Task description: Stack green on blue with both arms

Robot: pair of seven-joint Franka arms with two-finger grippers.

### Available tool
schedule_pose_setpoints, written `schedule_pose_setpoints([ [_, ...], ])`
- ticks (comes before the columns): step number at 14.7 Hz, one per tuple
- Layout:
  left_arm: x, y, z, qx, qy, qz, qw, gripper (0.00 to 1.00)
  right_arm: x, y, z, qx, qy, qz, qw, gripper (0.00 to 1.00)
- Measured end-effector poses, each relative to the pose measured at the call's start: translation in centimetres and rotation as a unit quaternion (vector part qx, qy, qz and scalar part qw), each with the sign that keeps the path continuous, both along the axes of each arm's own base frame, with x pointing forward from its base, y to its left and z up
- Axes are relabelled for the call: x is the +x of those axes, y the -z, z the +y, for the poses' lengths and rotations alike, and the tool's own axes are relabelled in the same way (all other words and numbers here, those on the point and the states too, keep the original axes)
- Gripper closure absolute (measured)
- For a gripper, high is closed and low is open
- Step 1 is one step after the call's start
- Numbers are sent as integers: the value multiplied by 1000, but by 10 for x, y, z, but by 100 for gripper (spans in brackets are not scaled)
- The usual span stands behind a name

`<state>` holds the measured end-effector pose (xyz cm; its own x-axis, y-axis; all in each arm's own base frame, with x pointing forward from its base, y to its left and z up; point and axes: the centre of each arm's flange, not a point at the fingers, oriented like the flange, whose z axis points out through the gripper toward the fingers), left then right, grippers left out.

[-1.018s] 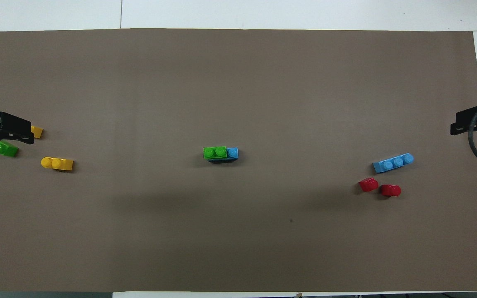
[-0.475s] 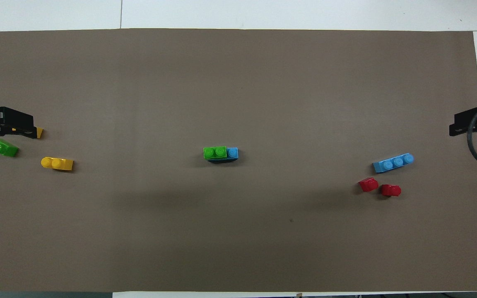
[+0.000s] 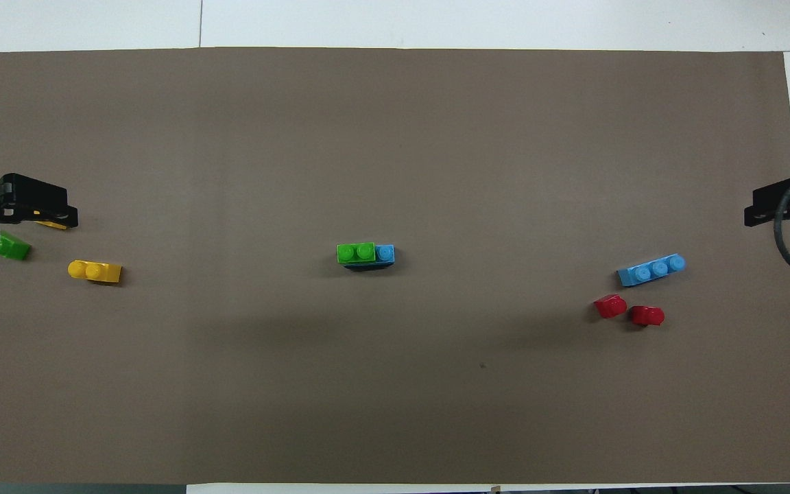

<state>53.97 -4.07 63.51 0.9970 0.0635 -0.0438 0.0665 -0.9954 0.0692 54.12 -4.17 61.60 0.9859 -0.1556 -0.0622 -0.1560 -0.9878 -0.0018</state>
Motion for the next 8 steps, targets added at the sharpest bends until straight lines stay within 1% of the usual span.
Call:
schedule_pose_setpoints([
  [3, 0, 0, 1, 5, 35, -1, 999, 0, 0, 0, 0, 0, 0, 0, 1000, 0],
  [8, 0, 1, 2, 5, 47, -2, 999, 0, 0, 0, 2, 0, -2, 0, 1000, 0],
])
